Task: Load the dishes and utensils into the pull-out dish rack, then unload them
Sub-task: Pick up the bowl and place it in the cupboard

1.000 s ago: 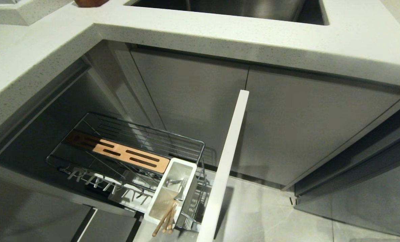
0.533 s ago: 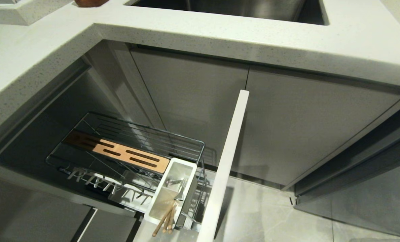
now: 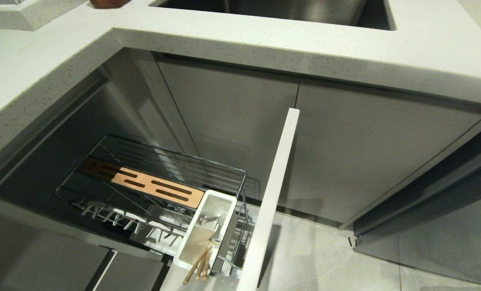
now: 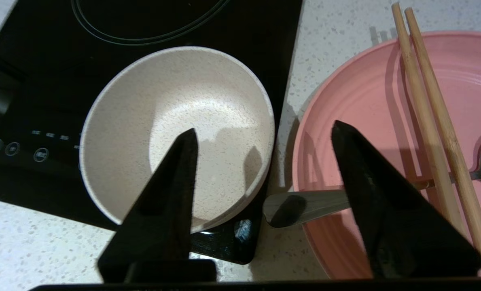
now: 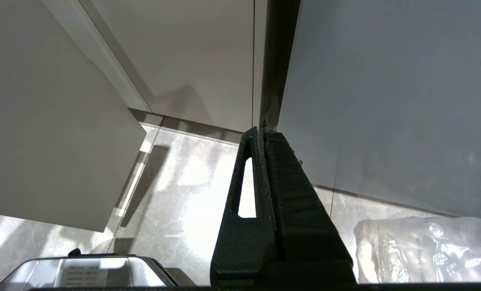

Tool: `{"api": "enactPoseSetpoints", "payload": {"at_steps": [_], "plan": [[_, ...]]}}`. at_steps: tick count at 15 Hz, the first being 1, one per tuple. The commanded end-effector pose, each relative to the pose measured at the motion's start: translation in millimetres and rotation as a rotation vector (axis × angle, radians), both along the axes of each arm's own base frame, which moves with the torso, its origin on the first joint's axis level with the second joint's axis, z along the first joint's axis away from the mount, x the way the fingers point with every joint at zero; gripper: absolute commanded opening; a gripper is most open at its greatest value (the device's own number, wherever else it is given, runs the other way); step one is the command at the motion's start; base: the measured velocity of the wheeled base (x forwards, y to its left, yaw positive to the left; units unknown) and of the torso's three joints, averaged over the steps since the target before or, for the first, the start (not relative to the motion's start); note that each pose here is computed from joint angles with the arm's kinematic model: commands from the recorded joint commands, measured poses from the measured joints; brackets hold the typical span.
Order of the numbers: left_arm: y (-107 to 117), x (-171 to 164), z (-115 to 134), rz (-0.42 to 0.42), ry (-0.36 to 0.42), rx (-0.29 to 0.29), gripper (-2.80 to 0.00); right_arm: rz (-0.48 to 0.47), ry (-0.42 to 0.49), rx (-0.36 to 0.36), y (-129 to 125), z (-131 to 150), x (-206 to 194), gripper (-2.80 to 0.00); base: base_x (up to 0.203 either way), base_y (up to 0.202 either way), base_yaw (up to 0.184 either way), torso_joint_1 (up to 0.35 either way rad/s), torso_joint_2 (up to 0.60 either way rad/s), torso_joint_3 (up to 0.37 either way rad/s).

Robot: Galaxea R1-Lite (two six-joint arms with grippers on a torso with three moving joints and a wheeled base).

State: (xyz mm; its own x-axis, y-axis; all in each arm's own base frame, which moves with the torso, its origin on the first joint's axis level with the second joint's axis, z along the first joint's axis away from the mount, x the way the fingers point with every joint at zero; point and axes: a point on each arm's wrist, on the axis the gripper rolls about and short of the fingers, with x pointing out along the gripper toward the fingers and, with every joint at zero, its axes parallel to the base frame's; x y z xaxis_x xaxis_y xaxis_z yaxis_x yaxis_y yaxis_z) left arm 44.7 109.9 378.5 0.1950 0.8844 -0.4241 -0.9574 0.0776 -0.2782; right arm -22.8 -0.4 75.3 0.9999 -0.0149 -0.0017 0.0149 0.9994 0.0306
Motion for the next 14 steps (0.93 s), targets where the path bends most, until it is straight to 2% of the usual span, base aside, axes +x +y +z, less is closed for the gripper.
{"api": "enactPoseSetpoints", "payload": {"at_steps": [1, 7, 14], "plan": [[6.0, 0.1, -4.5, 0.009, 0.003, -0.028, 0.00, 0.000, 0.003, 0.000, 0.0, -0.8, 0.2, -2.80, 0.000, 0.000, 0.000, 0.000, 0.00, 0.000], [29.6, 7.5, -18.4, -0.086, -0.035, -0.132, 0.00, 0.000, 0.003, 0.000, 0.0, -0.7, 0.2, -2.80, 0.000, 0.000, 0.000, 0.000, 0.00, 0.000], [35.2, 8.5, -20.9, -0.103, -0.050, -0.140, 0.00, 0.001, 0.001, 0.000, 0.0, -0.4, 0.1, -2.80, 0.000, 0.000, 0.000, 0.000, 0.00, 0.000]]}}
